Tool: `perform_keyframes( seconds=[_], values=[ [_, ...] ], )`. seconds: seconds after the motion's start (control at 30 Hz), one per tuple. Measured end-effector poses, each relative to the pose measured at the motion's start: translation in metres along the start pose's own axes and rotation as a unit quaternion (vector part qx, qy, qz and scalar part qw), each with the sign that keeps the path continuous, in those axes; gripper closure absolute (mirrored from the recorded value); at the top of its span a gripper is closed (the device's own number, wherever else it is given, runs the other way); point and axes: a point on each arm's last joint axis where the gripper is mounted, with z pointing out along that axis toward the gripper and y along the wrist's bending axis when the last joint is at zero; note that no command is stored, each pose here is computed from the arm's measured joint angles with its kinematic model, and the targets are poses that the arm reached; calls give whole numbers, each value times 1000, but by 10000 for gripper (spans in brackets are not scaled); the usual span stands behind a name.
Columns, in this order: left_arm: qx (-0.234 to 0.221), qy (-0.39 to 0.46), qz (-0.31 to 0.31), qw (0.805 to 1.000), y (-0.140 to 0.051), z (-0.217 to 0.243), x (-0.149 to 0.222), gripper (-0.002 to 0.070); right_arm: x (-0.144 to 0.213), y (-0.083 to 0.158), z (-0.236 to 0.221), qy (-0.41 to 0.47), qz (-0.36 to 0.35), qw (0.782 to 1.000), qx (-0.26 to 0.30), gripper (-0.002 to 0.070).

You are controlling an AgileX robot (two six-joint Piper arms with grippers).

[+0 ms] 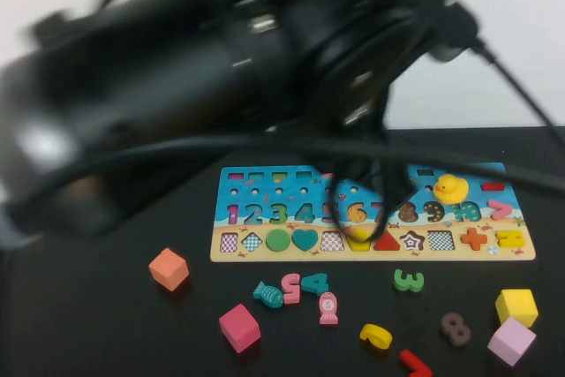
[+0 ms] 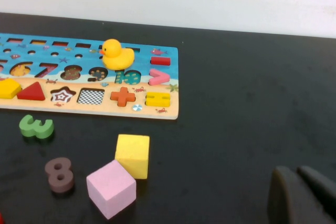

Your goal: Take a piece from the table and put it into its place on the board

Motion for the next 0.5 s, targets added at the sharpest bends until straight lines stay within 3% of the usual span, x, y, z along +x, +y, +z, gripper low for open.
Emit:
perform_keyframes(
  seconds=[0.23,0.5],
  values=[
    [8,9,-3,1000,10,-16,26,676,0,0,0,0,0,1000,0,657],
    [23,31,-56,998,55,-15,51,676,0,0,0,0,-1,1000,0,657]
  ],
)
